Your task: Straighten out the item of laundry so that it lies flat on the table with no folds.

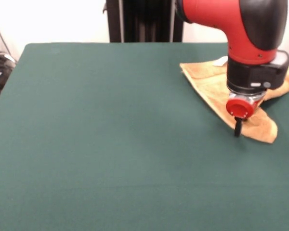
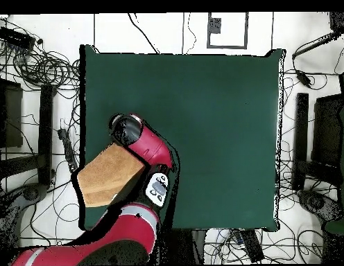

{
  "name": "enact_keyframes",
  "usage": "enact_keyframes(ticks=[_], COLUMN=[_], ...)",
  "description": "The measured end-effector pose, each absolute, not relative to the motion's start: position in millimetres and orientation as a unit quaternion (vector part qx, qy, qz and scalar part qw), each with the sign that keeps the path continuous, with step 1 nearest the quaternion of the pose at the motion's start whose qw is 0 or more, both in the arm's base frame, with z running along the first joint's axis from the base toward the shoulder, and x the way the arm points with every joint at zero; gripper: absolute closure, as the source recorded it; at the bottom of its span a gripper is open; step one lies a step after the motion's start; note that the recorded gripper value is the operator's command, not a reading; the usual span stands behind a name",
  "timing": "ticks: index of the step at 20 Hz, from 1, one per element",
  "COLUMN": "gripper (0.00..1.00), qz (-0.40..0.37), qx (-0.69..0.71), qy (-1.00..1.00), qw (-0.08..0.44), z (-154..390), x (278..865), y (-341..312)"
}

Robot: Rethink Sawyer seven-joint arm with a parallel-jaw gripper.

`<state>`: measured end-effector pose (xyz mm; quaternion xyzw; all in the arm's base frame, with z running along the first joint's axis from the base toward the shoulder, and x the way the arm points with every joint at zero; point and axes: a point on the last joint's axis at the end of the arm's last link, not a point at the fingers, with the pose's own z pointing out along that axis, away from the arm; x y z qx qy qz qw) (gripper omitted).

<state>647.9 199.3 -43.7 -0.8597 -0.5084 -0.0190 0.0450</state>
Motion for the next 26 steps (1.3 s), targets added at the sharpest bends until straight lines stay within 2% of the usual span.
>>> enact_keyframes(ticks=[7,8,26], gripper=[0.0,1.0,1.0], qz=[-0.018,-0.017,0.01], qx=[-0.861,-0.861,-0.839], qy=[-0.505,-0.505,-0.543], qw=[0.056,0.056,0.031], z=[-40,-41,-40], x=[639,638,628], y=[205,205,188])
